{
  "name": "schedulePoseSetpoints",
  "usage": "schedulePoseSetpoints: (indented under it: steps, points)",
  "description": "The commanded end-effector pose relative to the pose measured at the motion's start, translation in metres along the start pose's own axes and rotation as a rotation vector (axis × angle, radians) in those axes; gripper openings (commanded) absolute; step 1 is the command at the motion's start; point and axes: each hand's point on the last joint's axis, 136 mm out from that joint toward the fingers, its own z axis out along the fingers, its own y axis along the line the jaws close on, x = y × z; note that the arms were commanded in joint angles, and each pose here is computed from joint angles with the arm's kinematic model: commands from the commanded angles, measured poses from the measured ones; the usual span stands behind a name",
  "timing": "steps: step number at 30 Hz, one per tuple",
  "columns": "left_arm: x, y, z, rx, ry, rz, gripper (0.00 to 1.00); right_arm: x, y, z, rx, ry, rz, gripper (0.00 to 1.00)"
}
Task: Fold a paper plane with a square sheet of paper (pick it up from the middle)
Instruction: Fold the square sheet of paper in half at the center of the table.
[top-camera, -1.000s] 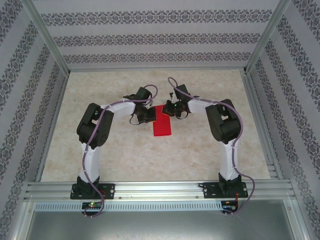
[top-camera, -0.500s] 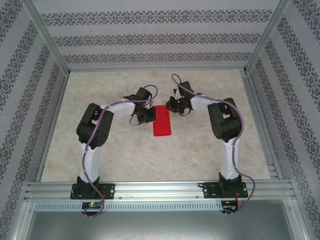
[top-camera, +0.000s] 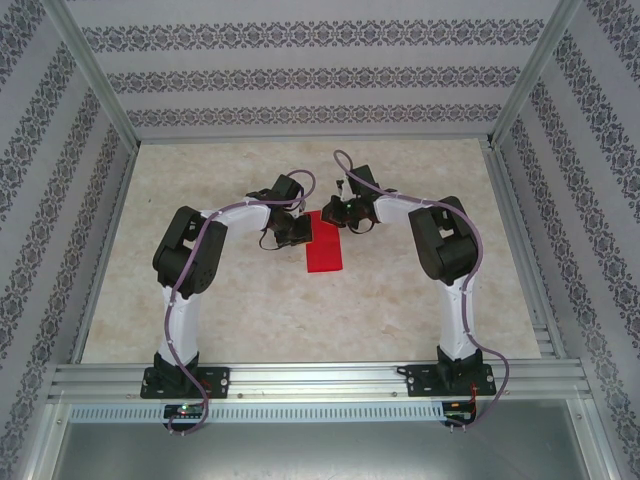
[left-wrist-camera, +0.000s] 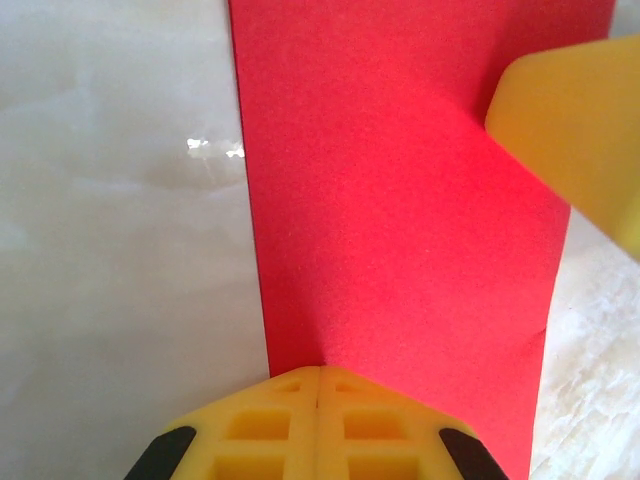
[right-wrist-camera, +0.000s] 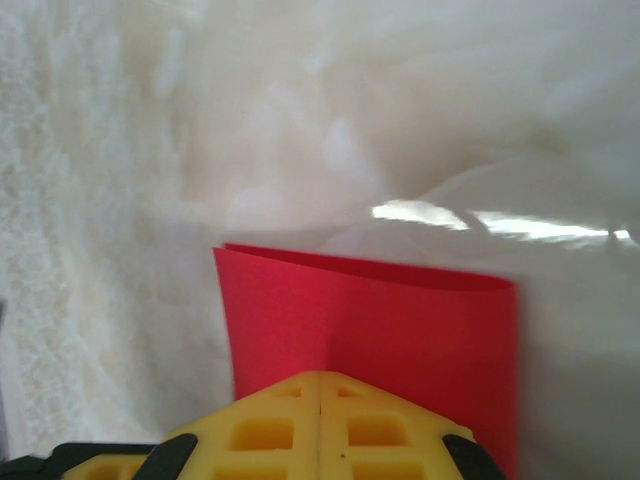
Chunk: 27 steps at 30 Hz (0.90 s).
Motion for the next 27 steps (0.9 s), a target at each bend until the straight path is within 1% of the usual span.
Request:
schedulePoseSetpoints:
  steps: [1,4,7,11,17,20,23,27]
  points:
    - [0.066,0.106,0.028,-0.375,0.189,-0.098,0.00,-0.004,-0.023,0.001,0.036,-0.005,0.035,0.00]
    - [0.067,0.105,0.027,-0.373,0.192,-0.097,0.00,-0.004,-0.037,0.002,0.066,0.003,0.051,0.00]
    - [0.069,0.107,0.026,-0.378,0.194,-0.098,0.00,-0.009,-0.046,-0.001,0.072,-0.016,0.070,0.00]
    - [0.071,0.108,0.028,-0.380,0.201,-0.097,0.00,-0.026,-0.047,-0.011,0.070,-0.061,0.072,0.00]
    - [0.072,0.108,0.029,-0.375,0.202,-0.099,0.00,-0.043,-0.049,-0.015,0.075,-0.086,0.081,0.00]
    - [0.071,0.107,0.029,-0.371,0.201,-0.096,0.00,-0.051,-0.039,-0.022,0.065,-0.103,0.061,0.00]
    - [0.070,0.106,0.029,-0.368,0.200,-0.096,0.00,-0.055,-0.016,-0.038,0.012,-0.133,0.018,0.00]
    - [0.069,0.105,0.029,-0.365,0.199,-0.094,0.00,-0.037,0.011,-0.048,-0.042,-0.120,-0.024,0.00]
